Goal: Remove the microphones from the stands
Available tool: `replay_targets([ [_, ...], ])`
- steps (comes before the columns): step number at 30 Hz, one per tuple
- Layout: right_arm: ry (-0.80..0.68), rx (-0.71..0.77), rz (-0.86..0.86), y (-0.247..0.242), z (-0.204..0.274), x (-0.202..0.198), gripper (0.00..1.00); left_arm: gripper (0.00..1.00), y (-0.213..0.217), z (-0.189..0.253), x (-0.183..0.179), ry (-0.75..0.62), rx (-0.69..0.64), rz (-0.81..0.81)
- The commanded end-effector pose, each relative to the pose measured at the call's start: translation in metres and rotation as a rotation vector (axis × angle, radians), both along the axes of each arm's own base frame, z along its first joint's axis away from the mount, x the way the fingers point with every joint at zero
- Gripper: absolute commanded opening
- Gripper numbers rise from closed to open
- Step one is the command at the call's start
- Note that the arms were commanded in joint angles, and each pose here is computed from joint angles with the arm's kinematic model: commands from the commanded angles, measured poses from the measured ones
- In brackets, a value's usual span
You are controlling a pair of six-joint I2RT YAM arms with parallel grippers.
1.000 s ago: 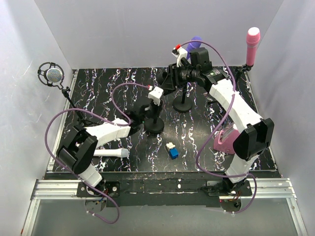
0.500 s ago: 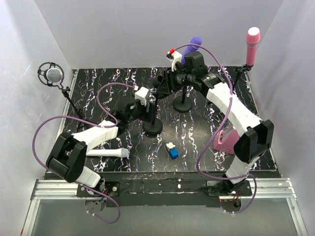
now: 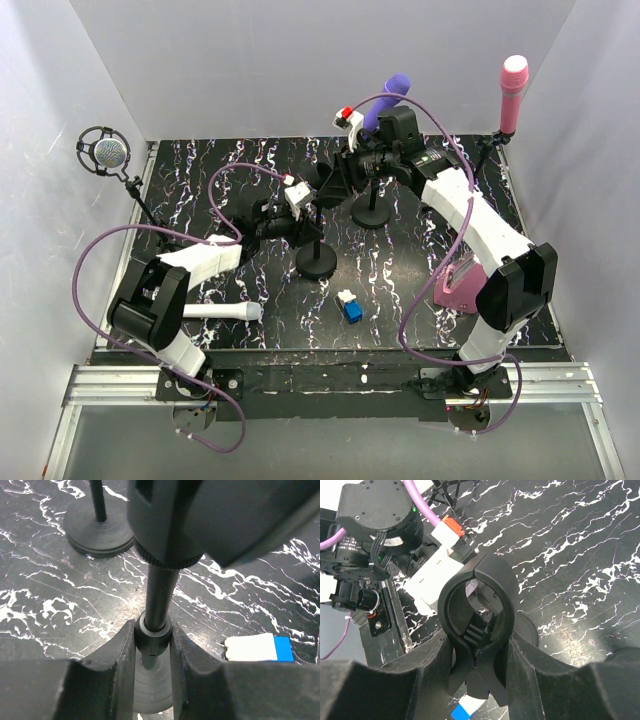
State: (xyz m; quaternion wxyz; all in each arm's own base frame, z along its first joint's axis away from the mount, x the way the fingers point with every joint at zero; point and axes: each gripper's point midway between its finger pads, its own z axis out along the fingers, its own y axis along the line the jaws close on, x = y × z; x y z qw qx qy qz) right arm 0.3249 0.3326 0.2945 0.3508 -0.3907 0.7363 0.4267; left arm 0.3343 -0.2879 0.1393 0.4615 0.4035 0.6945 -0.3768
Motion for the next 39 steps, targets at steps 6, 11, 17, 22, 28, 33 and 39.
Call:
replay_targets([
  [6, 0.13, -0.05, -0.338, -0.007, 0.005, 0.016, 0.01, 0.0, 0.031, 0.048, 0.047, -0.124, 0.062, 0.821],
  [11, 0.075, -0.067, -0.328, -0.004, 0.003, 0.015, 0.01, 0.61, 0.013, 0.02, 0.019, -0.058, 0.122, 0.562],
  [17, -0.156, -0.111, -0.267, -0.014, 0.011, 0.025, 0.01, 0.94, 0.034, 0.029, -0.027, -0.168, 0.274, 0.251],
  [22, -0.337, -0.189, 0.038, -0.018, 0.004, -0.007, 0.01, 0.98, 0.057, 0.046, -0.058, -0.156, 0.411, 0.145],
  [28, -0.364, -0.274, 0.069, -0.037, -0.005, -0.02, 0.01, 0.98, 0.057, 0.055, -0.073, -0.168, 0.51, -0.024],
  [33, -0.357, -0.28, 0.162, -0.039, -0.027, -0.035, 0.01, 0.98, 0.031, 0.038, -0.063, -0.173, 0.409, -0.045],
  [39, -0.246, -0.301, 0.167, -0.042, -0.085, -0.045, 0.01, 0.98, 0.019, 0.014, -0.039, -0.264, 0.28, 0.07],
])
